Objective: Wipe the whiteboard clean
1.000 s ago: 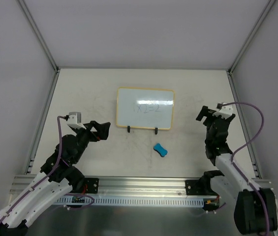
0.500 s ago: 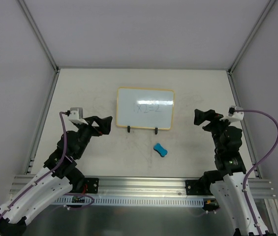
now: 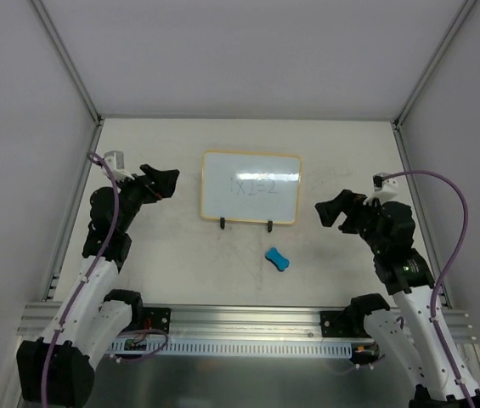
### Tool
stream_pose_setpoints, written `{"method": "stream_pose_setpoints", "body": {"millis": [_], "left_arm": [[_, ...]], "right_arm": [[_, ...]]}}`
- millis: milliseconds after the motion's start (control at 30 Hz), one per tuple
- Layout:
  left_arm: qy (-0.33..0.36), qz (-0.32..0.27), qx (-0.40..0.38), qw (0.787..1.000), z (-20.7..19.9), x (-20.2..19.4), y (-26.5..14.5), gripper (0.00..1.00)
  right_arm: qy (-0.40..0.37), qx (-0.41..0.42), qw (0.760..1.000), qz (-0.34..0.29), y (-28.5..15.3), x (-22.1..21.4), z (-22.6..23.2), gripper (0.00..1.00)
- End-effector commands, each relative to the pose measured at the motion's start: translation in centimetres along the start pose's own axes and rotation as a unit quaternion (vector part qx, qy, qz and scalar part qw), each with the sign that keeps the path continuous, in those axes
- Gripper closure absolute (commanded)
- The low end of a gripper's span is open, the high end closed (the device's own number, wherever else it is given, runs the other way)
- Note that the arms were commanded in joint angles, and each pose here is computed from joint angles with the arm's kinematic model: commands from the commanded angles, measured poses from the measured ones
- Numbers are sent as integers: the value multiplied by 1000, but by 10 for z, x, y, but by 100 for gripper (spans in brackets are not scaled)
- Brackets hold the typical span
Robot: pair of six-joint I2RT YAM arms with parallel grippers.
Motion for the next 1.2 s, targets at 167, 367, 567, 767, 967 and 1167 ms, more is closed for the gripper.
{"method": "stream_pose_setpoints", "body": {"millis": [167,367,567,767,967,1167], "left_arm": [[-101,18,-164,981,-5,50,36,1],[-64,47,-173,982,5,46,52,1],[-47,81,-211,973,1,50,71,1],[-65,142,-233,960,16,33,95,1],[-74,187,-270,942,29,7,112,1],[-64,217,-296,928,28,-21,114,1]], "right_arm": [[-69,53,992,92,-7,-14,43,1],[-105,84,980,143,-1,-29,72,1],[-177,109,962,177,6,-54,90,1],[-177,155,954,188,9,-72,102,1],[-211,170,937,220,12,-99,95,1],[-209,190,935,215,17,-122,91,1]]}}
Point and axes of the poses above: each gripper's point midway between its finger pads, its own y axis out along the fingers, its own z axis along the line the jaws close on, x = y × z, the point moved 1 cm from there along -y, back along the fingers, and after that the axes turned 7 degrees about -y, right-handed, at the moved point
